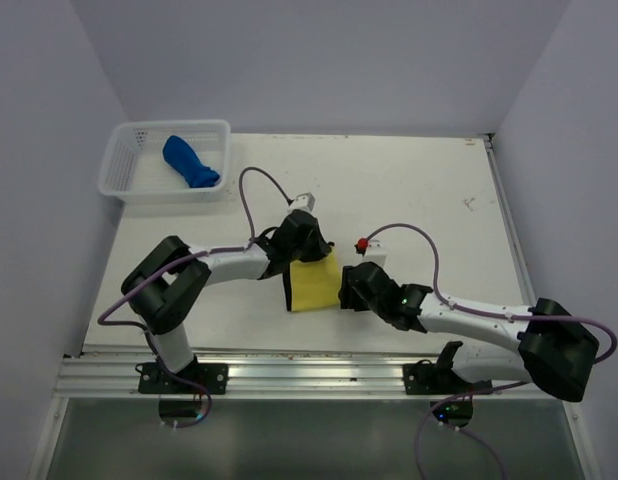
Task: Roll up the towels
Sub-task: Roll the towel
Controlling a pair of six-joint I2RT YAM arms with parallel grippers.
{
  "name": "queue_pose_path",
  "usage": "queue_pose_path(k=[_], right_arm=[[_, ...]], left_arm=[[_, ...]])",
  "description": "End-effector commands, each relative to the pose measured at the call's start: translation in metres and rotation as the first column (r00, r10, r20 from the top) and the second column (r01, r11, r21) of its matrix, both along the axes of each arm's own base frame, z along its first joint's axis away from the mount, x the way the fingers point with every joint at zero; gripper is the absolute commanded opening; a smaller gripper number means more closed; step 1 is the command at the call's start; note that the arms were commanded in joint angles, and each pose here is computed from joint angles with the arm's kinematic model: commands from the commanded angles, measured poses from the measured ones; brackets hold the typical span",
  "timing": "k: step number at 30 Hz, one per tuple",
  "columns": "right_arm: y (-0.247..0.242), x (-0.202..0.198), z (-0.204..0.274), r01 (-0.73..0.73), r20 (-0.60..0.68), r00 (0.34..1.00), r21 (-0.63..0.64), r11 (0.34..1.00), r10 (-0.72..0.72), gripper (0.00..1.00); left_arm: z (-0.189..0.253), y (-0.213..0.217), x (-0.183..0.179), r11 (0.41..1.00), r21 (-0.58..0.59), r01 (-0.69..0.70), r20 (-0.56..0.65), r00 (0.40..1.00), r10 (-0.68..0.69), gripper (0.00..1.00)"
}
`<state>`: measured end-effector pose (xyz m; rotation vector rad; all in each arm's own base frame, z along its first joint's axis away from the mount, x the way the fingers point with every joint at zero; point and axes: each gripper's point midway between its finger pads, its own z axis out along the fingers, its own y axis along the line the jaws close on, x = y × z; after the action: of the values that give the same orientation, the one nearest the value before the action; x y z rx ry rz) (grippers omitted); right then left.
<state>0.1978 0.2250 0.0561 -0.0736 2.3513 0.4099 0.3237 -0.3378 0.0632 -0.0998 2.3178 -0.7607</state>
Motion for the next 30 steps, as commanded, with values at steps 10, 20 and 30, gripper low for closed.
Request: queue_pose_path(k=[10, 20, 30], right_arm=[[0.031, 0.007, -0.005, -0.043, -0.026, 0.999, 0.124, 0.991, 0.047, 0.46], [0.031, 0.004, -0.024, 0.009, -0.081, 0.997, 0.153, 0.988, 0.004, 0.24], [0.037, 0.008, -0.01, -0.073, -0.039, 0.996, 0.121, 0.99, 0.078, 0.04]], left_arm=[[0.029, 0.006, 0.004, 0.989, -0.149, -0.025, 0.031, 0.999, 0.03, 0.0], [0.026, 0.013, 0.006, 0.986, -0.164, -0.028, 0.022, 0.999, 0.032, 0.0], [0.015, 0.019, 0.006, 0.997, -0.078, -0.02, 0.013, 1.0, 0.021, 0.33]])
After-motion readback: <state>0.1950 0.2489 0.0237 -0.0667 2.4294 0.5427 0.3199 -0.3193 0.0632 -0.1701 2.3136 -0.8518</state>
